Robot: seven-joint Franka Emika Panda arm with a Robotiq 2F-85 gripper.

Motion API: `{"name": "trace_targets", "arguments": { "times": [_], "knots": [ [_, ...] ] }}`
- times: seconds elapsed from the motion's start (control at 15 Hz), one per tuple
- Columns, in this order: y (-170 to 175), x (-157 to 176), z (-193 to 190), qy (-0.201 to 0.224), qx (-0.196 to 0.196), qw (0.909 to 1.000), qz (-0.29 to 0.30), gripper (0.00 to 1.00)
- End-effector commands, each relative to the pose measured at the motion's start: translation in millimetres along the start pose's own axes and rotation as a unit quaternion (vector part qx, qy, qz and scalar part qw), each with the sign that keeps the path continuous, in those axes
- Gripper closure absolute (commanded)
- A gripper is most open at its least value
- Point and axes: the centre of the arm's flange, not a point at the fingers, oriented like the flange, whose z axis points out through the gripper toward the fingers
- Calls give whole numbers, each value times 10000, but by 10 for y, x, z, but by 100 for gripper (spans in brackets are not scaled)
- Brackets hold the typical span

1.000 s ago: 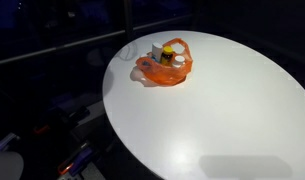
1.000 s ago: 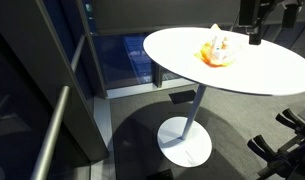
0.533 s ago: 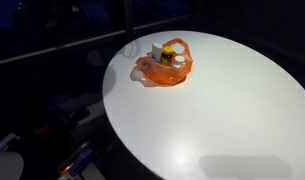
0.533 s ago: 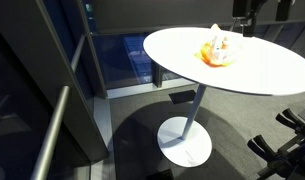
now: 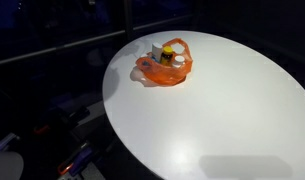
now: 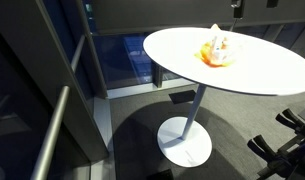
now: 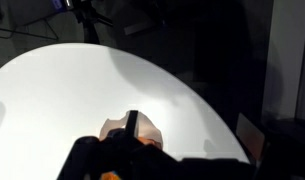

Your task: Remove the white container on the left from the plastic bag and put it on the table

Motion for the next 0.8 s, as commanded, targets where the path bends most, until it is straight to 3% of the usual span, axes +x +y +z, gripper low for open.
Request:
{"name": "trace_targets", "arguments": {
  "times": [0.0,0.4,0.73],
  "knots": [
    [267,182,-37,130,347,9985,408,0],
    [665,487,85,261,785,9904,1109,0],
    [957,702,170,360,1042,9739,1982,0]
  ]
}}
